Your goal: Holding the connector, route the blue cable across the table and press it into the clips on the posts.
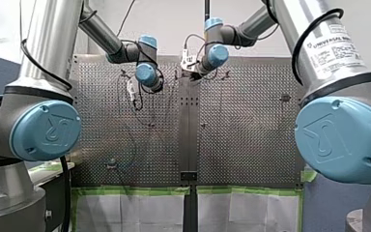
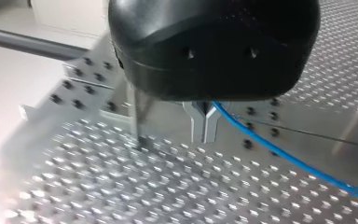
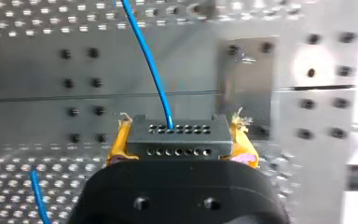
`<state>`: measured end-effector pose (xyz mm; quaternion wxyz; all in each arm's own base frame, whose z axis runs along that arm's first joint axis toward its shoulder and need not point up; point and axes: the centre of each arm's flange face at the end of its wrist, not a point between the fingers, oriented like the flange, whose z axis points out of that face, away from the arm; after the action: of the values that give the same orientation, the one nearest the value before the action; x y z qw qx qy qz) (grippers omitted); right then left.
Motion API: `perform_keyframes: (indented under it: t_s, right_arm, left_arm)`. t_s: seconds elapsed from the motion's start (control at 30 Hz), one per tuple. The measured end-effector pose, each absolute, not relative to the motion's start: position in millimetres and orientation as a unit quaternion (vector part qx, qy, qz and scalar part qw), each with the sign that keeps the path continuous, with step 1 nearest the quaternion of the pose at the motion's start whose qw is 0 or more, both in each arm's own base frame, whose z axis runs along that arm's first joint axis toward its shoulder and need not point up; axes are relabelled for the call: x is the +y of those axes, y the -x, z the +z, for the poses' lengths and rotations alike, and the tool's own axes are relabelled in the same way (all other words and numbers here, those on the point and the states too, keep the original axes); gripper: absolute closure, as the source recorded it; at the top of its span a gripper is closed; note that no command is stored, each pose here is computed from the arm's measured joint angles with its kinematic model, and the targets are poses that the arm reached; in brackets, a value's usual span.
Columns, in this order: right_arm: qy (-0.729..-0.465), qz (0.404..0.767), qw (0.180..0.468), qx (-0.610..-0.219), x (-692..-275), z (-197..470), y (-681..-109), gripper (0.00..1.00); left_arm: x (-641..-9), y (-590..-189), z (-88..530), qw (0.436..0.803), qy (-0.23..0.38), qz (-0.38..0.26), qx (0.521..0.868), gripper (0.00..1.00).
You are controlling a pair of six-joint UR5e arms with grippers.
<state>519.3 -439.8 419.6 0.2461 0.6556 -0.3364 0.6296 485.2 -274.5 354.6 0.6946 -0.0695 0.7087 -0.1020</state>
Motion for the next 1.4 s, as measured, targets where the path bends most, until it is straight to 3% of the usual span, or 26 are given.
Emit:
perform_keyframes:
  t_s: [0.53,0.87,1.4]
  right_arm:
    - [-0.627,0.663,0.256,-0.318,-418,490,-494,1.00]
    - [-0.639,0.648,0.252,-0.330,-431,465,-485,1.00]
    - [-0.654,0.638,0.238,-0.329,-445,435,-491,1.00]
  left_arm:
    - [-276,-467,421,0.728,0.047,-0.149,0.667,1.00]
    - [-290,-477,397,0.713,0.027,-0.159,0.683,1.00]
    - [-285,-507,387,0.722,0.037,-0.155,0.673,1.00]
